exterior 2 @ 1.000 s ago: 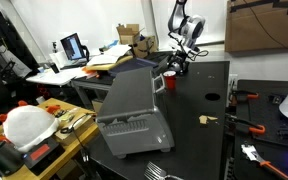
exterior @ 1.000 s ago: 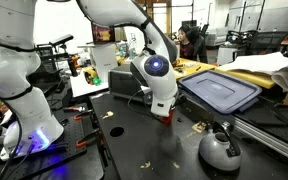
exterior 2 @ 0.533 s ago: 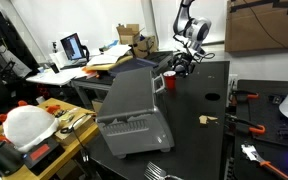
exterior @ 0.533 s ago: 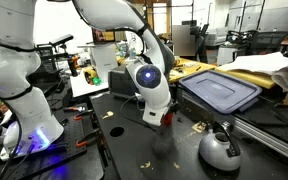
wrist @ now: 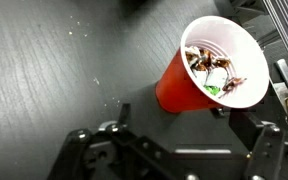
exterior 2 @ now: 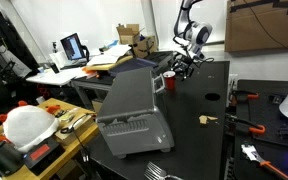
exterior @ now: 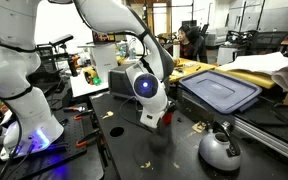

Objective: Pour out the contents in the red cup

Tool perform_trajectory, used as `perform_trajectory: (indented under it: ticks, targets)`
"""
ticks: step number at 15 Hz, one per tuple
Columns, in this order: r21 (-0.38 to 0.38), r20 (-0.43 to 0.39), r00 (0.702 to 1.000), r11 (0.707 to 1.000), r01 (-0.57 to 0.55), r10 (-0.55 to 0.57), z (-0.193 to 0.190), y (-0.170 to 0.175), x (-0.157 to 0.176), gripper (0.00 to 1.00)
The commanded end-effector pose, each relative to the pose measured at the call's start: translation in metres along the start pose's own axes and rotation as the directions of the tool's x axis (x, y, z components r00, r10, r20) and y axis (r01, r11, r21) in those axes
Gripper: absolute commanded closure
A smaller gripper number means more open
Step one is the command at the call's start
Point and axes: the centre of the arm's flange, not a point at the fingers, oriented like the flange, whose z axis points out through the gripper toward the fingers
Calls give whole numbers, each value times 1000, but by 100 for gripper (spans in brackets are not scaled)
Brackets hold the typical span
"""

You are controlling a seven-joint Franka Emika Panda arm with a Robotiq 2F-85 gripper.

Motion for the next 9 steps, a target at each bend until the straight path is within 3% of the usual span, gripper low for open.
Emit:
perform_trajectory:
  ticks: [1, 9]
  targets:
    - [25, 18, 1000, 1000, 12, -12, 5, -2, -6, 0]
    - [15, -94, 995, 1000, 25, -24, -1, -3, -11, 0]
